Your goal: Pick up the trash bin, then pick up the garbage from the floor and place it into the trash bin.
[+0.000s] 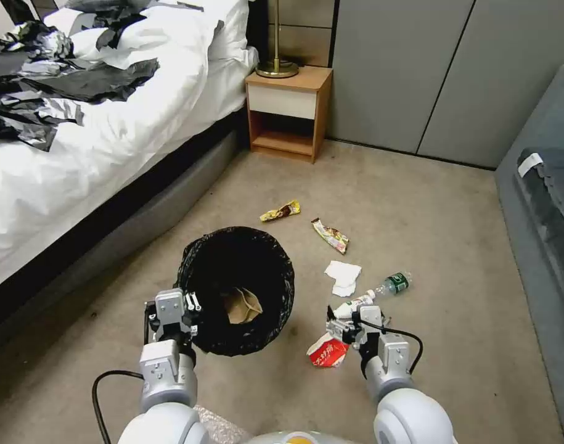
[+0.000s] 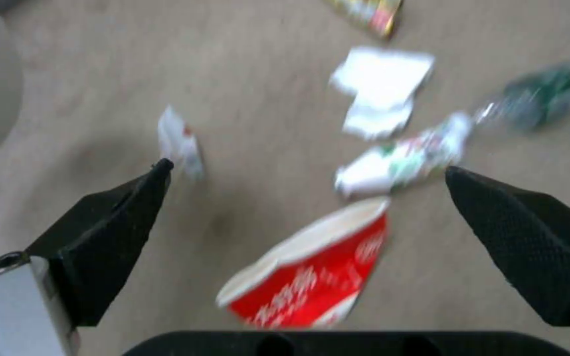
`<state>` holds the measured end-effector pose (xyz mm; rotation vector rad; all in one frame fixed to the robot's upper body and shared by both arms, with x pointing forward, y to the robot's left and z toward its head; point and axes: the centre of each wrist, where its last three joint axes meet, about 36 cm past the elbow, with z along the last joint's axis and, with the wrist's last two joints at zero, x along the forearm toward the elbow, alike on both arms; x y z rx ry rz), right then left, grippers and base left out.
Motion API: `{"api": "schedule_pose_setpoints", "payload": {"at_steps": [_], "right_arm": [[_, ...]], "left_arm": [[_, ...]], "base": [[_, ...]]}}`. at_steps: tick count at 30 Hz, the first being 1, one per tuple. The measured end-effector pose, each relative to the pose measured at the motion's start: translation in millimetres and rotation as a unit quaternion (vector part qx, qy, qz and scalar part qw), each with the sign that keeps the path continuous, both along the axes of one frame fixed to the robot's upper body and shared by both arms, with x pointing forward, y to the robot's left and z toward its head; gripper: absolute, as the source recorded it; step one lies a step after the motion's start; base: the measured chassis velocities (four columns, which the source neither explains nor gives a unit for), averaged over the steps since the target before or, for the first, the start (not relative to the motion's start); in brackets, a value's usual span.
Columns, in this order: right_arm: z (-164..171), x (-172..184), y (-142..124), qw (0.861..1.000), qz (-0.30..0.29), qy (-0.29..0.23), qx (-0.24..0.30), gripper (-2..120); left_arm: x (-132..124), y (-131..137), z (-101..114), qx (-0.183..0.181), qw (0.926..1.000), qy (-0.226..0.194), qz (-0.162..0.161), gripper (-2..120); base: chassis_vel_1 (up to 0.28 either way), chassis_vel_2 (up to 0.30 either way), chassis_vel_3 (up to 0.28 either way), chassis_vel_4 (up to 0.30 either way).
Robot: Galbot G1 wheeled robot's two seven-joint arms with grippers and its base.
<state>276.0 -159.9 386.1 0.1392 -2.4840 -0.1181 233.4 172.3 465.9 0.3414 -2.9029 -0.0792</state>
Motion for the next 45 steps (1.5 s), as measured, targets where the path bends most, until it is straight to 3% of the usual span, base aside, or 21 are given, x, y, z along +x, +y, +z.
{"api": "schedule_pose_setpoints", "payload": {"at_steps": [9,17,39,45], "right_arm": [[-55,18,5,0.998,-0.014,0.069,0.005,100],[-92,35,8,0.996,-0.032,0.086,-0.002,100],[-144,58,5,0.994,-0.045,0.102,0.014,100],[-156,59,4,0.994,-0.049,0.101,0.011,85]], "left_arm": [[-3,0,-2,0.006,1.0,0.005,-0.002,1],[-3,-2,-10,0.011,0.9998,0.014,-0.001,1],[1,1,-15,0.013,0.9998,0.017,0.0,1],[-1,1,-15,0.016,0.9997,0.018,0.001,1]], "base": [[0.0,0.0,0.0,0.0],[0.0,0.0,0.0,0.0],[0.0,0.0,0.0,0.0],[0.0,0.0,0.0,0.0]]}}
